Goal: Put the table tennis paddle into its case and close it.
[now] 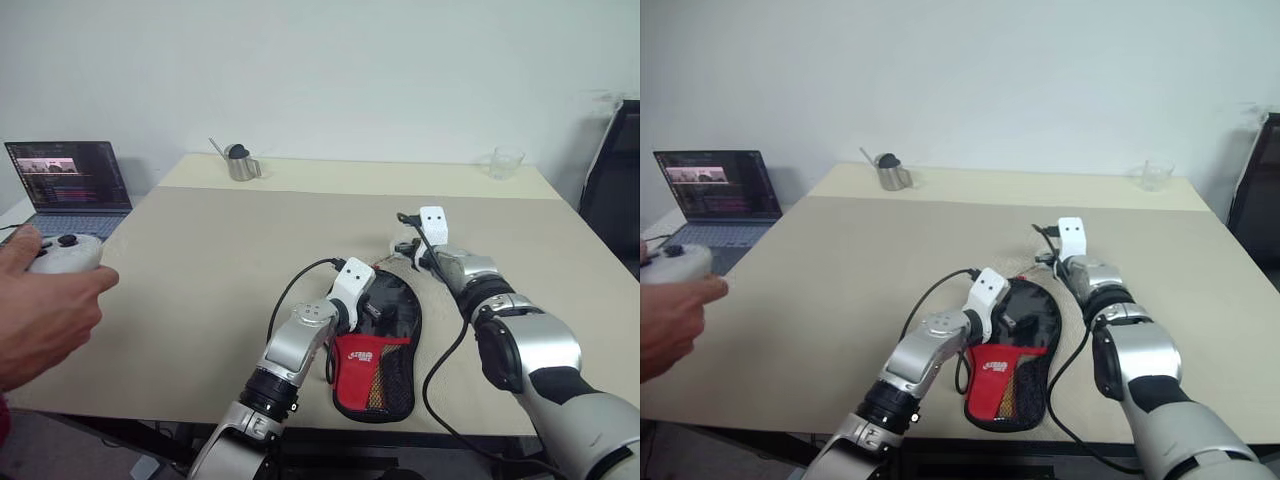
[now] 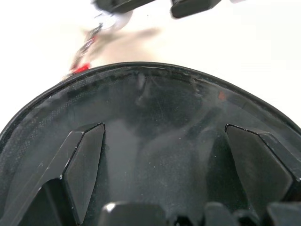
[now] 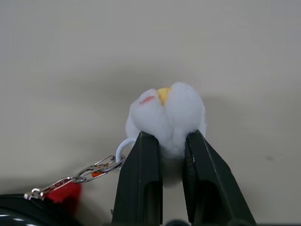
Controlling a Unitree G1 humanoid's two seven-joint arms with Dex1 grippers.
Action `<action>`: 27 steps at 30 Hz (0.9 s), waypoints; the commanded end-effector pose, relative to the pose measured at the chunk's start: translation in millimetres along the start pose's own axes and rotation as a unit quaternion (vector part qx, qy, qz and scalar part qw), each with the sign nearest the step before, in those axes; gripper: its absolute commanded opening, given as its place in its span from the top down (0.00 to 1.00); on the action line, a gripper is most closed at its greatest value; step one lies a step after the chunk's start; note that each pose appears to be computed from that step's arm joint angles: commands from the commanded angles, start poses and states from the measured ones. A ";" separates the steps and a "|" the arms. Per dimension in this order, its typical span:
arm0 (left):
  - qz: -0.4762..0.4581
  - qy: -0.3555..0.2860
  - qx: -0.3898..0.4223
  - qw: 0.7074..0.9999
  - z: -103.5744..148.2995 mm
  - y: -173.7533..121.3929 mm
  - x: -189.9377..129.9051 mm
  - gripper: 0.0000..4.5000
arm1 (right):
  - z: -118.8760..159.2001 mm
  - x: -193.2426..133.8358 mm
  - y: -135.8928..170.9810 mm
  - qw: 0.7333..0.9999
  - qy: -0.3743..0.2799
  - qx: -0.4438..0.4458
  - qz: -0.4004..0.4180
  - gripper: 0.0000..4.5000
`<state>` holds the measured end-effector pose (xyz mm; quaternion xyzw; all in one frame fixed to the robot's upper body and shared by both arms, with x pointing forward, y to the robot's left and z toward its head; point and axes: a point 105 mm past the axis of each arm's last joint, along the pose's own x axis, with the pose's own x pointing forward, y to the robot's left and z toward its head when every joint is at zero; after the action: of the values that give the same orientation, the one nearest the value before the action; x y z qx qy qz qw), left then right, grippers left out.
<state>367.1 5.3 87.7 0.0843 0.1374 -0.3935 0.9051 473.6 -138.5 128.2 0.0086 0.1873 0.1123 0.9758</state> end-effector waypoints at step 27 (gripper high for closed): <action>-0.036 0.059 -0.035 0.997 -32.0 -11.5 5.4 0.00 | -1.8 -81.8 -50.6 0.989 0.009 -0.140 0.042 0.95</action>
<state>364.3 -3.7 85.4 0.0741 0.1468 -0.4187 0.8931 412.1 -203.1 136.1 -0.1076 0.2008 0.1765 0.9576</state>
